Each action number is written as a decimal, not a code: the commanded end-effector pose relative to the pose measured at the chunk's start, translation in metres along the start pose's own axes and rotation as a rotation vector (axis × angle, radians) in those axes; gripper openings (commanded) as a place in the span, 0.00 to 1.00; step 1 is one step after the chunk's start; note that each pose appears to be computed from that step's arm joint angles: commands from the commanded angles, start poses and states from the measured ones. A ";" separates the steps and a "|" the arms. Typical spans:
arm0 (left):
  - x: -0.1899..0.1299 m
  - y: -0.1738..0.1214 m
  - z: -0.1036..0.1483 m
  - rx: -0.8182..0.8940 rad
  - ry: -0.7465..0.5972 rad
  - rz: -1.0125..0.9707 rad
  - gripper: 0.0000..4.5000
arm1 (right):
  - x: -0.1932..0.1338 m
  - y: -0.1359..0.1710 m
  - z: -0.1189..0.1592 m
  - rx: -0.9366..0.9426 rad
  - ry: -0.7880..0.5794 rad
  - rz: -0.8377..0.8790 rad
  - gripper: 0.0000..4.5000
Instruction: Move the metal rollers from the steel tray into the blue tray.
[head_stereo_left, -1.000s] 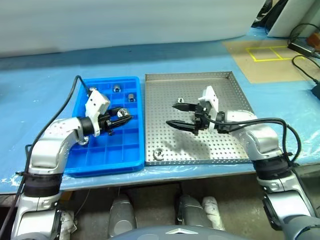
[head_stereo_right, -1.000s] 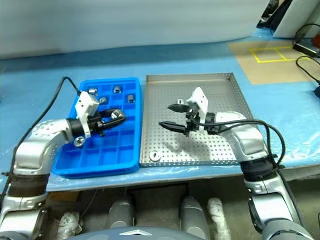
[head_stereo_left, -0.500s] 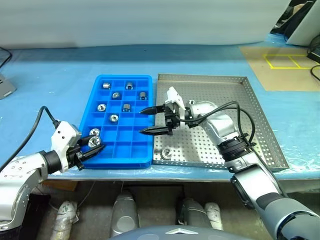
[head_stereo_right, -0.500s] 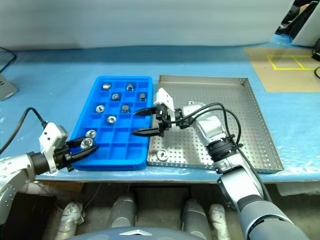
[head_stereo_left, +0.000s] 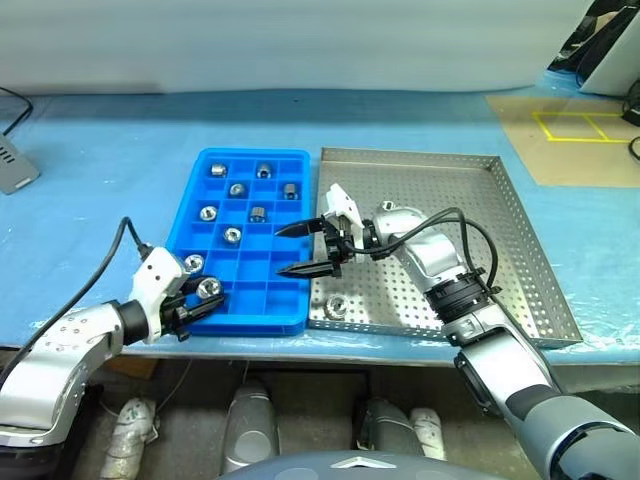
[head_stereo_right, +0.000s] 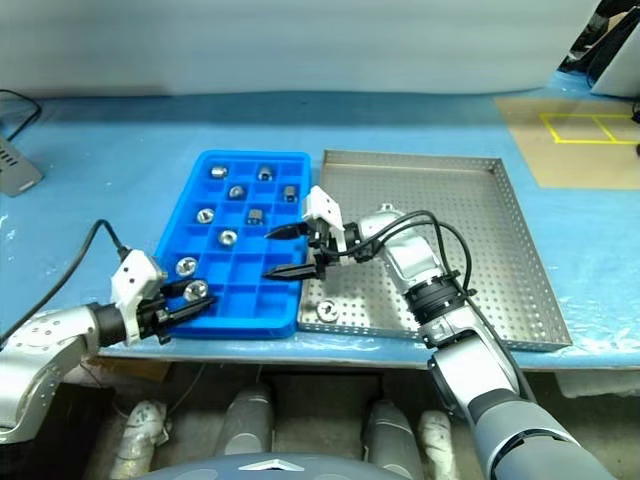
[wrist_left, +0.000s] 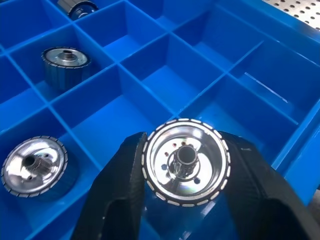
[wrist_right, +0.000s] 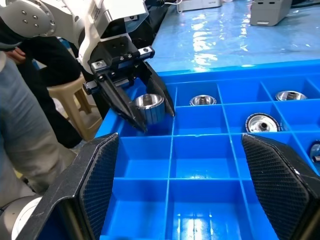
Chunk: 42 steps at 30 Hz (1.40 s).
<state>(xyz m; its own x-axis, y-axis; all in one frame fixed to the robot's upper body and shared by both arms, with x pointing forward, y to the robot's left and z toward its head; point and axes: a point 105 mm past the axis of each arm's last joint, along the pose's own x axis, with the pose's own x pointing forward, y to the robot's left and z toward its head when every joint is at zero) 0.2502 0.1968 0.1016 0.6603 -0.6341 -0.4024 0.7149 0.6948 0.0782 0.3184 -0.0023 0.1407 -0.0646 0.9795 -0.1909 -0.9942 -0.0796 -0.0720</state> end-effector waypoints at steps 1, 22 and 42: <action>0.002 0.007 -0.007 -0.001 0.042 0.016 0.76 | -0.006 0.000 0.006 -0.032 -0.023 -0.034 0.91; 0.099 -0.001 0.131 0.109 -0.313 -0.278 0.83 | -0.130 -0.036 -0.023 0.033 0.052 -0.636 0.91; 0.118 -0.039 0.131 0.095 -0.296 -0.509 0.83 | -0.177 -0.045 -0.056 0.196 -0.021 -0.955 0.91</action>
<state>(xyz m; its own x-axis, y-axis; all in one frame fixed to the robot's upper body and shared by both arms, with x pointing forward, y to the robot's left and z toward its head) 0.3329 0.0533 0.1655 0.2760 -0.9498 -0.1471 0.9604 0.2786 0.0030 0.3718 -0.1802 0.0970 0.7506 0.6263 -0.2106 -0.6392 0.7690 0.0087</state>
